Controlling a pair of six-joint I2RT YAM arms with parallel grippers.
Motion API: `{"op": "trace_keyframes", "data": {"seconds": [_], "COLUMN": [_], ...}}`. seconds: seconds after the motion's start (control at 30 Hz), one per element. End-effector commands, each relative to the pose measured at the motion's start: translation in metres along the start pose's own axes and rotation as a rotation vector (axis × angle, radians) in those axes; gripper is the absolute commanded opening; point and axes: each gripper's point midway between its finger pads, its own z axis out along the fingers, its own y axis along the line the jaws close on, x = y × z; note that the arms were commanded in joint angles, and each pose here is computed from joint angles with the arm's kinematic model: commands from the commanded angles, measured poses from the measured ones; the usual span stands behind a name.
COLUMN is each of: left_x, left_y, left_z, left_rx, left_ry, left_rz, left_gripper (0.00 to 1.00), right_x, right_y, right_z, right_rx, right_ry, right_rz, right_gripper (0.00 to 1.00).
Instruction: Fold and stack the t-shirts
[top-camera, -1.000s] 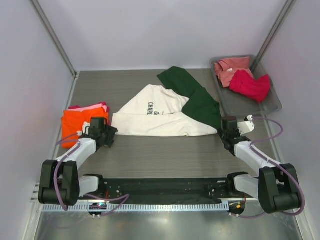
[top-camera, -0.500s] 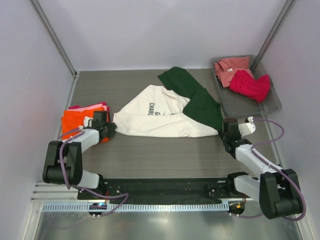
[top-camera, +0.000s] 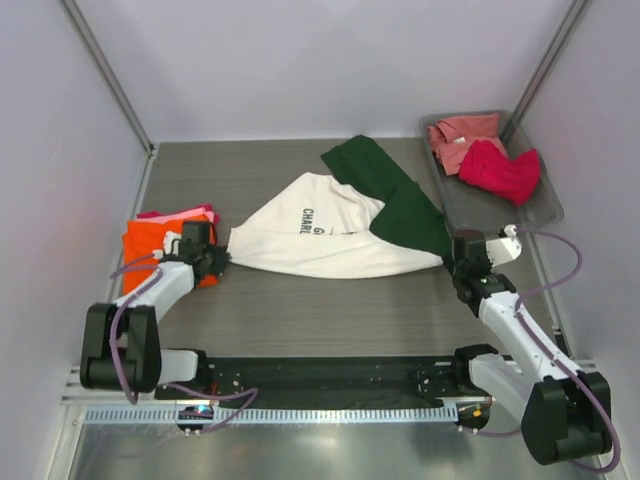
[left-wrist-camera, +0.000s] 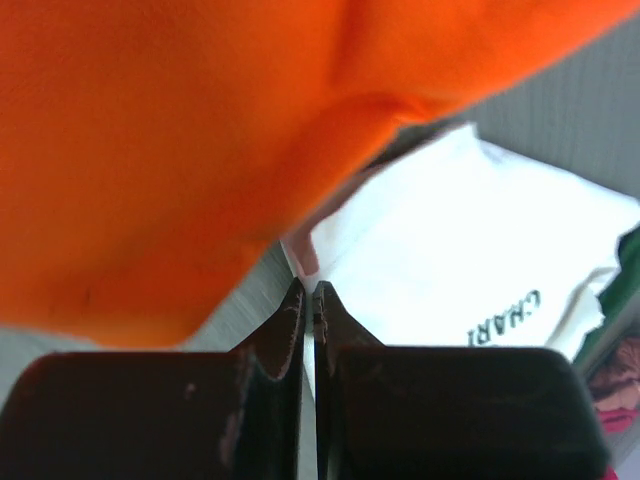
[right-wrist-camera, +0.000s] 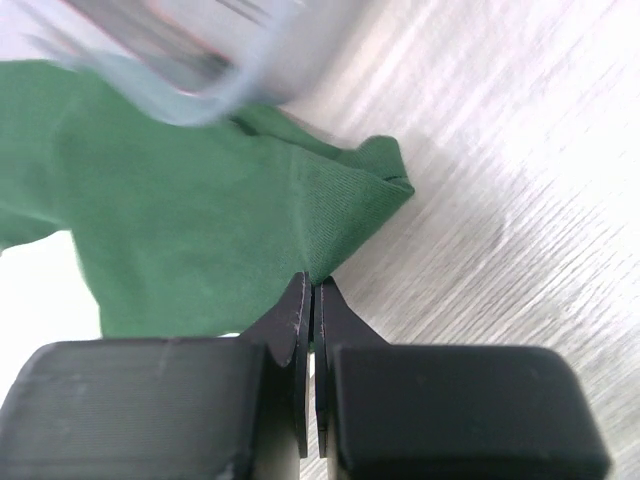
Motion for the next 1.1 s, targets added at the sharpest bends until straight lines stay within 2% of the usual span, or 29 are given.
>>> {"op": "trace_keyframes", "data": {"seconds": [0.0, 0.07, 0.1, 0.17, 0.2, 0.27, 0.3, 0.4, 0.47, 0.5, 0.63, 0.67, 0.73, 0.83, 0.97, 1.0, 1.07], "left_x": [-0.014, -0.017, -0.018, -0.026, -0.031, -0.037, -0.047, -0.064, -0.07, -0.076, -0.084, -0.087, -0.09, -0.096, -0.094, -0.09, -0.088], "left_y": [-0.016, -0.031, -0.038, -0.062, -0.07, -0.075, -0.091, -0.101, -0.1, -0.108, -0.114, -0.117, -0.121, -0.13, -0.141, -0.14, -0.156], "left_z": [-0.039, -0.061, -0.071, -0.107, -0.121, -0.153, -0.179, -0.242, -0.278, -0.306, -0.366, -0.372, -0.38, -0.378, -0.336, -0.313, -0.279], "left_rx": [0.031, 0.058, 0.081, 0.159, 0.185, 0.224, 0.284, 0.383, 0.44, 0.503, 0.604, 0.608, 0.609, 0.593, 0.52, 0.475, 0.432], "left_ry": [-0.032, -0.02, -0.013, -0.018, -0.025, -0.044, -0.074, -0.139, -0.169, -0.195, -0.227, -0.234, -0.243, -0.26, -0.232, -0.21, -0.176], "left_rz": [0.042, 0.052, 0.059, 0.074, 0.076, 0.097, 0.094, 0.097, 0.098, 0.092, 0.094, 0.101, 0.106, 0.108, 0.119, 0.124, 0.126], "left_gripper": [0.0, 0.0, 0.0, 0.0, 0.0, 0.0, 0.0, 0.0, 0.0, 0.0, 0.0, 0.0, 0.01, 0.0, 0.0, 0.0, 0.0], "right_x": [-0.049, -0.056, -0.074, -0.084, -0.106, -0.12, -0.142, -0.173, -0.185, -0.2, -0.231, -0.244, -0.253, -0.251, -0.221, -0.204, -0.193], "right_y": [0.032, 0.042, 0.063, 0.077, 0.098, 0.11, 0.128, 0.148, 0.149, 0.157, 0.159, 0.16, 0.161, 0.171, 0.196, 0.199, 0.214], "right_z": [-0.029, -0.043, -0.059, -0.077, -0.098, -0.123, -0.149, -0.207, -0.234, -0.262, -0.32, -0.338, -0.344, -0.326, -0.27, -0.241, -0.218], "right_rx": [-0.043, -0.066, -0.126, -0.169, -0.233, -0.285, -0.355, -0.494, -0.539, -0.608, -0.71, -0.742, -0.74, -0.701, -0.649, -0.604, -0.608], "right_ry": [-0.091, -0.066, -0.084, -0.061, -0.087, -0.076, -0.103, -0.128, -0.136, -0.157, -0.226, -0.263, -0.289, -0.271, -0.166, -0.116, -0.089], "right_rz": [-0.013, -0.022, -0.005, -0.012, 0.0, -0.008, 0.007, -0.005, -0.026, -0.015, -0.012, -0.008, -0.009, -0.018, -0.052, -0.063, -0.061], "right_gripper": [0.01, 0.01, 0.01, 0.01, 0.01, 0.01, 0.01, 0.01, 0.01, 0.01, 0.01, 0.01, 0.01, 0.01, 0.01, 0.01, 0.01]}}
